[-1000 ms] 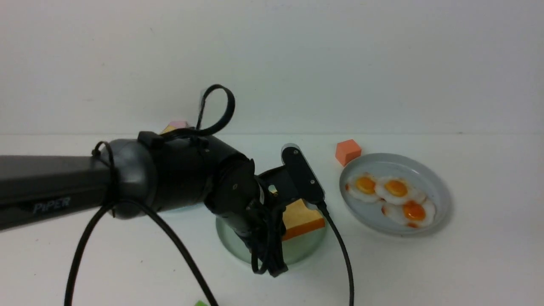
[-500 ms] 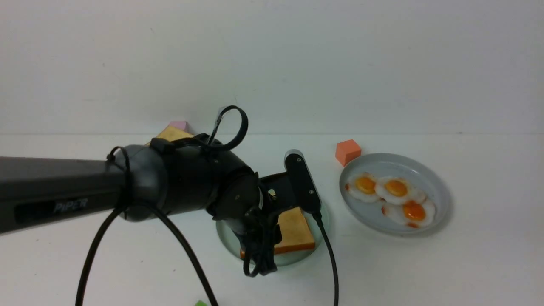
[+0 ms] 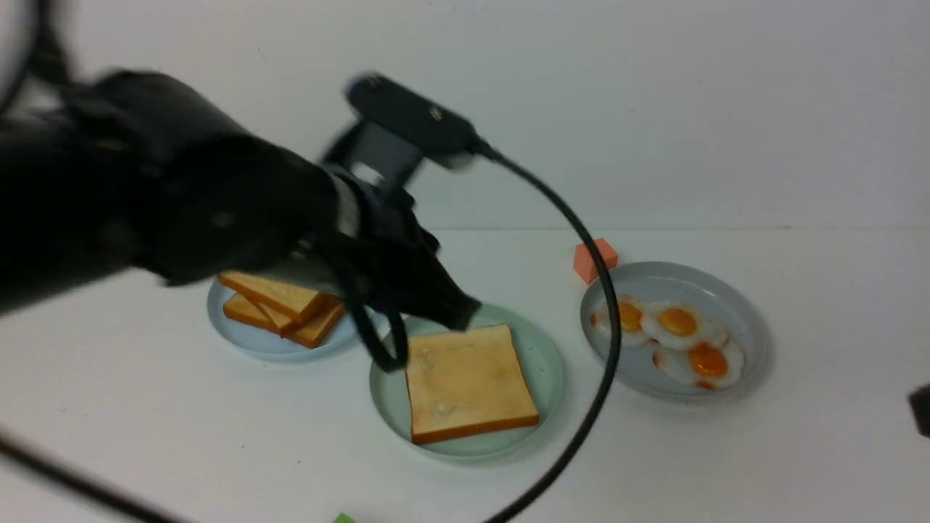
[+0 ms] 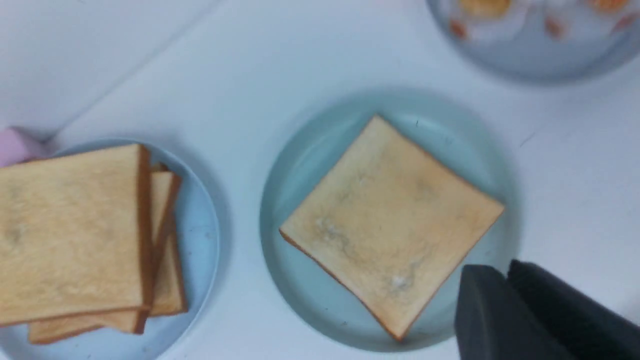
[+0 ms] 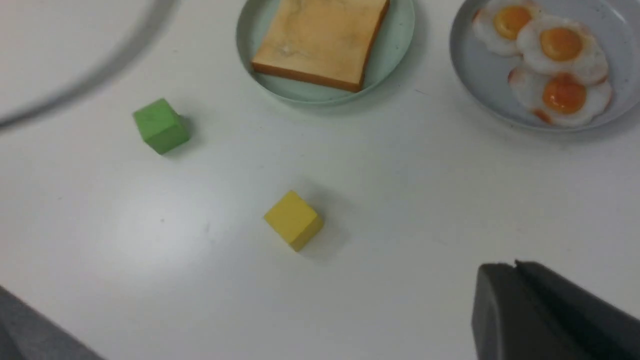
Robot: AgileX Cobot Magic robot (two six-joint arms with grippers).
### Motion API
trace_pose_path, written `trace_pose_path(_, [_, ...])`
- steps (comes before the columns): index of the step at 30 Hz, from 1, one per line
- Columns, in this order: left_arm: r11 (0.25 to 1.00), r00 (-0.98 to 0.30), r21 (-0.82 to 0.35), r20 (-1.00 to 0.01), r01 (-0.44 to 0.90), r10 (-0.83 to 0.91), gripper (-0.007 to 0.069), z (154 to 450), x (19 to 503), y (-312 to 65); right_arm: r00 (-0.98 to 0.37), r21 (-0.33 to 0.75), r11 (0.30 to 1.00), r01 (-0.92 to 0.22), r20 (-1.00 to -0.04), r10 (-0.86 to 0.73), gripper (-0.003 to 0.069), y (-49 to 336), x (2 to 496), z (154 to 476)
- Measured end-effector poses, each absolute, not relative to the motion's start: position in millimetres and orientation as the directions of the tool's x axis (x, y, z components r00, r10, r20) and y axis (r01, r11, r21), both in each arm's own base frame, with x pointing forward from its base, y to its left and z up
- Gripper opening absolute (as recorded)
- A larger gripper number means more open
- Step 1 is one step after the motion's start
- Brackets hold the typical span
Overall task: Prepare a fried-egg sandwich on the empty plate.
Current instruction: Use the right arm to grab a fried egg
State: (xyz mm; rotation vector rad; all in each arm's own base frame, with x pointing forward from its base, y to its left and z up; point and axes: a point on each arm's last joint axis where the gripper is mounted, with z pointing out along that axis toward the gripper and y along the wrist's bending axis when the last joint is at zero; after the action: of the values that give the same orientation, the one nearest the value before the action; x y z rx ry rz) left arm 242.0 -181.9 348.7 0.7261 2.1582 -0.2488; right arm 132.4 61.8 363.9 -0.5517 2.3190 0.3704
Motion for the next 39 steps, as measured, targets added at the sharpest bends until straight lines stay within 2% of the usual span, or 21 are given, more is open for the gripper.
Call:
trace_pose_path(3, [0.832,-0.478,-0.007,-0.821,0.555,0.312,-0.0013,385.6,195.6,-147.6,-0.681,0.077,0.878,-0.473,-0.665,-0.308,0.0055,72.3,177.4,343.8])
trace_pose_path(6, [0.83,-0.463,-0.05,-0.848,0.555,0.259,-0.0013,394.1,163.0,-124.3,-0.71,0.061,0.883,-0.466,-0.621,-0.332,0.0061,79.8,208.9,325.5])
trace_pose_path(11, [0.818,-0.392,-0.093,-0.904,0.567,0.168,-0.0013,372.0,91.2,-70.0,-0.771,0.021,0.886,-0.463,-0.504,-0.391,0.0139,98.0,284.7,280.4])
trace_pose_path(15, [0.814,-0.345,-0.097,-0.929,0.572,0.132,-0.0013,353.7,67.4,-51.2,-0.785,-0.019,0.878,-0.478,-0.44,-0.437,0.024,105.0,319.2,256.8])
trace_pose_path(16, [0.812,-0.321,-0.098,-0.94,0.575,0.114,-0.0013,346.2,59.7,-45.2,-0.782,-0.046,0.871,-0.489,-0.419,-0.461,0.0303,108.0,336.4,247.2])
trace_pose_path(17, [0.811,-0.31,-0.099,-0.945,0.576,0.105,-0.0013,343.9,56.6,-42.6,-0.785,-0.058,0.867,-0.495,-0.397,-0.475,0.0336,109.4,344.9,238.1])
trace_pose_path(22, [0.806,-0.249,-0.102,-0.967,0.584,0.058,-0.0013,344.4,47.3,-35.4,-0.761,-0.153,0.831,-0.534,-0.342,-0.552,0.0533,113.2,382.0,208.7])
trace_pose_path(26, [0.806,-0.257,-0.102,-0.964,0.583,0.064,-0.0013,343.8,49.5,-37.1,-0.738,-0.203,0.812,-0.547,-0.342,-0.582,0.0629,116.1,402.4,201.8])
trace_pose_path(31, [0.808,-0.277,-0.101,-0.957,0.581,0.079,-0.0013,342.2,54.4,-41.1,-0.738,-0.208,0.817,-0.538,-0.351,-0.576,0.0645,116.3,419.7,194.1])
trace_pose_path(39, [0.81,-0.302,-0.1,-0.948,0.578,0.099,-0.0013,339.8,60.6,-46.1,-0.761,-0.166,0.826,-0.539,-0.325,-0.562,0.0628,111.0,441.2,168.8])
